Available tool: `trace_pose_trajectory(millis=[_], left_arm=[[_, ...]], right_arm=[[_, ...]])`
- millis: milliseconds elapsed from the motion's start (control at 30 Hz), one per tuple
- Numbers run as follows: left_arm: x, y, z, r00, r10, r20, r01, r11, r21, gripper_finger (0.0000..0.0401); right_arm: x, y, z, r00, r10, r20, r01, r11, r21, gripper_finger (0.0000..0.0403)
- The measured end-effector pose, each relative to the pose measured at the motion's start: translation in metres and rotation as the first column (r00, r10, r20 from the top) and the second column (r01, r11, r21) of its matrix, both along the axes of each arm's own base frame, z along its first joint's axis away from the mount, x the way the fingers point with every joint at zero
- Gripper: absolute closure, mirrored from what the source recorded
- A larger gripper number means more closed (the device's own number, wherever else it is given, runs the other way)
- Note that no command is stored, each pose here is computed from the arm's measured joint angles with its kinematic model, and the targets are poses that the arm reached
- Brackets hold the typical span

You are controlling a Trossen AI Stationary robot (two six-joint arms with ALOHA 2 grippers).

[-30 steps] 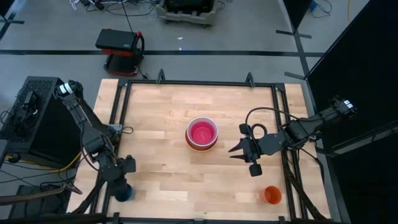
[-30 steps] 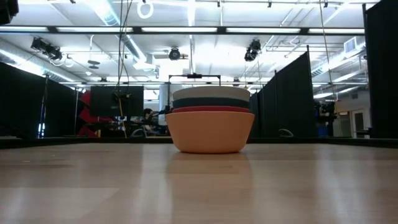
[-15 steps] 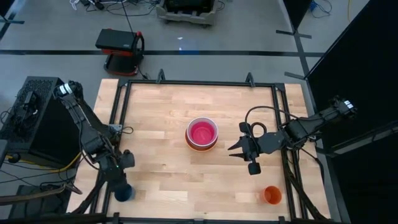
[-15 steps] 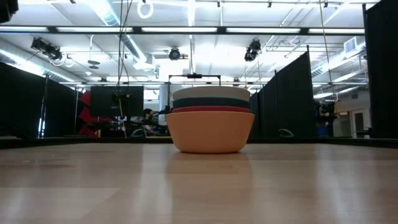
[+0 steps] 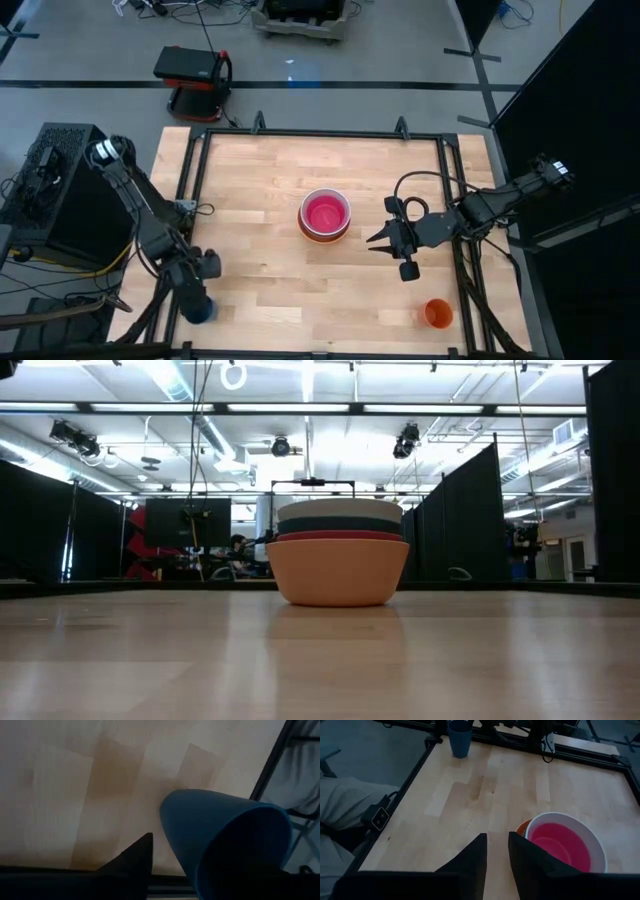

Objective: Nest bowls inside each other
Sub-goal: Move the blue cup to the left of the stacked bowls

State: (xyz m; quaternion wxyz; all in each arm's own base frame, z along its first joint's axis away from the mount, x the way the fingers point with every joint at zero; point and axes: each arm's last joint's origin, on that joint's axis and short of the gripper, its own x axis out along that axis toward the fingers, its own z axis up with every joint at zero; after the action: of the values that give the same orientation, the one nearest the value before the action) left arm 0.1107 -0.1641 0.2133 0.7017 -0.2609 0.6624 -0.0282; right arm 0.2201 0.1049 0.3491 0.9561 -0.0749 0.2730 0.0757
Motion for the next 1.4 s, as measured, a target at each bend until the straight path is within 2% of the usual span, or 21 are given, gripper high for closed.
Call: trace_pose_trajectory(millis=[67,167,267,367,500,733,900,1067,1200,1300,1400], left_arm=[[0.001,-0.002,-0.003,1.000,-0.017,-0.004,0.017,1.000,0.007,0.0302],[0.001,-0.003,-0.004,0.999,-0.050,-0.018,0.050,0.999,0.000,0.0376],[0.001,-0.003,-0.004,0.997,-0.076,-0.003,0.076,0.997,0.008,0.0396],[0.003,0.003,-0.002,0.995,-0.099,-0.003,0.099,0.993,0.065,0.0399],[0.009,0.018,0.012,0.993,-0.119,0.003,0.115,0.971,0.210,0.0400],[0.042,0.049,0.044,0.991,-0.068,0.117,0.025,0.941,0.338,0.0401],[0.058,0.077,0.068,0.985,-0.041,0.169,-0.039,0.896,0.442,0.0401],[0.067,0.107,0.092,0.981,-0.017,0.194,-0.094,0.831,0.549,0.0401],[0.071,0.125,0.094,0.983,0.008,0.183,-0.112,0.816,0.567,0.0401],[0.072,0.136,0.096,0.982,0.022,0.186,-0.125,0.816,0.565,0.0401],[0.072,0.146,0.099,0.976,0.039,0.214,-0.154,0.817,0.556,0.0401]], right_arm=[[0.000,0.000,0.000,1.000,0.001,0.000,-0.001,1.000,-0.002,0.0332],[0.000,0.000,0.000,1.000,0.001,0.000,-0.001,1.000,-0.002,0.0324],[0.000,-0.001,0.000,1.000,-0.003,0.000,0.003,1.000,-0.002,0.0319],[0.001,-0.003,0.000,1.000,-0.009,0.001,0.009,1.000,-0.005,0.0316],[0.003,-0.007,0.000,1.000,-0.016,0.003,0.016,1.000,-0.024,0.0324],[-0.008,-0.016,0.002,0.983,-0.171,0.060,0.176,0.980,-0.089,0.0345],[-0.016,-0.022,0.004,0.955,-0.277,0.109,0.290,0.948,-0.128,0.0361],[-0.024,-0.029,0.005,0.911,-0.378,0.163,0.402,0.901,-0.160,0.0376],[-0.050,-0.044,-0.015,0.842,-0.498,0.207,0.527,0.842,-0.119,0.0382],[-0.068,-0.053,-0.035,0.818,-0.523,0.241,0.545,0.838,-0.033,0.0381],[-0.078,-0.058,-0.047,0.794,-0.513,0.324,0.520,0.851,0.074,0.0375]])
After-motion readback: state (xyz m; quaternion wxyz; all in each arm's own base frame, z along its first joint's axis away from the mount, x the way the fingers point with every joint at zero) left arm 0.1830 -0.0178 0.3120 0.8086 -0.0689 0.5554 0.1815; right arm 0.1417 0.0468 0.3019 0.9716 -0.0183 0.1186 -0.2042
